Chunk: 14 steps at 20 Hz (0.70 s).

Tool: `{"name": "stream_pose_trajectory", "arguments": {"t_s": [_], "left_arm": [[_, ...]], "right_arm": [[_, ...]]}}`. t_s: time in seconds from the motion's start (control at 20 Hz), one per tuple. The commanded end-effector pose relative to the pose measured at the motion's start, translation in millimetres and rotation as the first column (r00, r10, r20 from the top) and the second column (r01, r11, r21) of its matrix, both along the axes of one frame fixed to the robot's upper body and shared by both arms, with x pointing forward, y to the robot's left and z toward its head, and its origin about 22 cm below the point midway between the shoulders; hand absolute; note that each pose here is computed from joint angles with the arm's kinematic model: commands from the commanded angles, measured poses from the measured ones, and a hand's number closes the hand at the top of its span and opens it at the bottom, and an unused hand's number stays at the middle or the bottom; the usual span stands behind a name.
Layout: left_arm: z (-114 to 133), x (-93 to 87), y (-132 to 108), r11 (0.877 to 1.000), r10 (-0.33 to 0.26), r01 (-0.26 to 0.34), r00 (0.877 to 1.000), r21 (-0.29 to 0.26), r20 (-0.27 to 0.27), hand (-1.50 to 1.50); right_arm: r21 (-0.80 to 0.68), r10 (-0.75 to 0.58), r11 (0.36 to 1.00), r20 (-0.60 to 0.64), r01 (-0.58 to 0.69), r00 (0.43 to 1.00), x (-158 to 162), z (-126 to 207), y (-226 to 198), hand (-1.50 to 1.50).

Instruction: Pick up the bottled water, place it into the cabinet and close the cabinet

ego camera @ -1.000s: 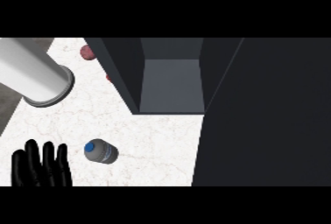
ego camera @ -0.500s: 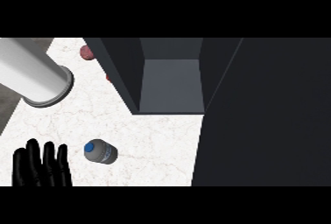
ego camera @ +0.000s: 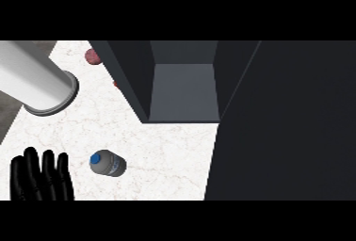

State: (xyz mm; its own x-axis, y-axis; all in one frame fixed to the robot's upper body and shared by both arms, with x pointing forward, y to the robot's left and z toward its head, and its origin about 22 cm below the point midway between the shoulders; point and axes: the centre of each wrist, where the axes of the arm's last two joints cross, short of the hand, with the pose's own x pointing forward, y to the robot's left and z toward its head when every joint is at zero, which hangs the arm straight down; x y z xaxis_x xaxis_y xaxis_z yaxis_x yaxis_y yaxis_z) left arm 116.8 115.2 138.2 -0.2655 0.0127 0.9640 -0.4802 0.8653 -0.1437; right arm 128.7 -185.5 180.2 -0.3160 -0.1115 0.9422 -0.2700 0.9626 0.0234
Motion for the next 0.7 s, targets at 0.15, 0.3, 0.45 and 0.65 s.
{"name": "stream_pose_trajectory", "arguments": {"t_s": [0.15,0.3,0.45,0.65], "left_arm": [[-6.3,20.3,11.5,0.996,0.089,-0.089,0.996,-0.006,-0.022,-1.5],[-13.5,25.1,16.0,0.992,0.127,-0.127,0.992,0.009,-0.012,-1.5],[-31.2,24.8,36.7,0.985,0.166,-0.162,0.983,0.056,-0.073,-1.5],[-39.3,43.8,43.0,0.986,0.169,-0.167,0.98,0.022,-0.104,-1.5]], "right_arm": [[0.006,-0.03,1.0,0.047,0.03,0.998,-31.1,22.3,-0.9,-1.5],[0.005,-0.013,1.0,0.065,0.013,0.998,-31.7,19.3,-2.7,-1.5],[-0.017,-0.009,1.0,0.061,0.01,0.998,-39.5,25.3,-13.3,-1.5],[-0.012,-0.018,1.0,0.063,0.019,0.998,-26.0,25.6,-3.6,-1.5]]}}
